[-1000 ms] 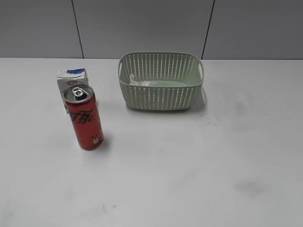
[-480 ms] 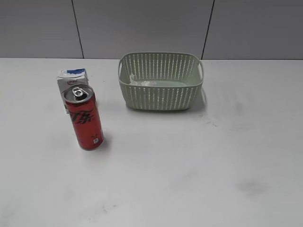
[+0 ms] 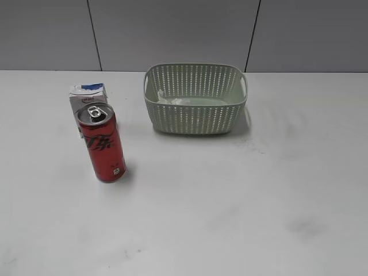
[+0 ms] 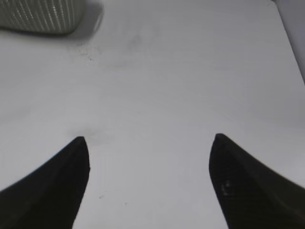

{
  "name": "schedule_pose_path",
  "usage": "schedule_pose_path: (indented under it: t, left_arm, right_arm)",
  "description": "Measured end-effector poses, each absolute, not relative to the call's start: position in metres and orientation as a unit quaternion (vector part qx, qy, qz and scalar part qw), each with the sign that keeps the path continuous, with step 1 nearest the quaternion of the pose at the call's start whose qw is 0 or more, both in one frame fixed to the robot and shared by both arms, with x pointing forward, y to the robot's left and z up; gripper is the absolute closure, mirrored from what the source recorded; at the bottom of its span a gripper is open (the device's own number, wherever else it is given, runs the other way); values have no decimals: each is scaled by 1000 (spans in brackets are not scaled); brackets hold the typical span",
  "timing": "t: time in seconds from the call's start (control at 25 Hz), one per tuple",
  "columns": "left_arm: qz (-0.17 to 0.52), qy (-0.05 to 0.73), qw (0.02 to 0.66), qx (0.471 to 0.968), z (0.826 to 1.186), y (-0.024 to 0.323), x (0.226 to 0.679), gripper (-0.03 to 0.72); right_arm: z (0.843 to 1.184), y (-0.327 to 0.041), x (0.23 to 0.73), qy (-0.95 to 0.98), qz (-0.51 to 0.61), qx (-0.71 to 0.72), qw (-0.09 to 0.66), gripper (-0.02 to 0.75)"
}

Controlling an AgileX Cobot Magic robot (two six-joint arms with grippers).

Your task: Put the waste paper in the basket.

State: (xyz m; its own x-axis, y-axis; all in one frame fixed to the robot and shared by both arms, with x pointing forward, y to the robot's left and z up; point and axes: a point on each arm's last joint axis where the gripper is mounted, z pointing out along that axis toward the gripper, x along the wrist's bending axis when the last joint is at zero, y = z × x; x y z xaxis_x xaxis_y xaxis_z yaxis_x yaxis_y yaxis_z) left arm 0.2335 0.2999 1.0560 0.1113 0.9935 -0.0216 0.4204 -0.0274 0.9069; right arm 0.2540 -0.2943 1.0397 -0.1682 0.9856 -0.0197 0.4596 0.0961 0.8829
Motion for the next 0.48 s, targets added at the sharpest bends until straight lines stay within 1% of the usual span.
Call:
schedule_pose_path:
  t: [0.12,0.48]
  left_arm:
    - [352,566,407,624,1056,300,233,104]
    - [352,566,407,624,1056,300,233,104]
  right_arm:
    - [1040,-295,247,648,405,540,354,145]
    - [1040,-295,246,647,406,539,355,146]
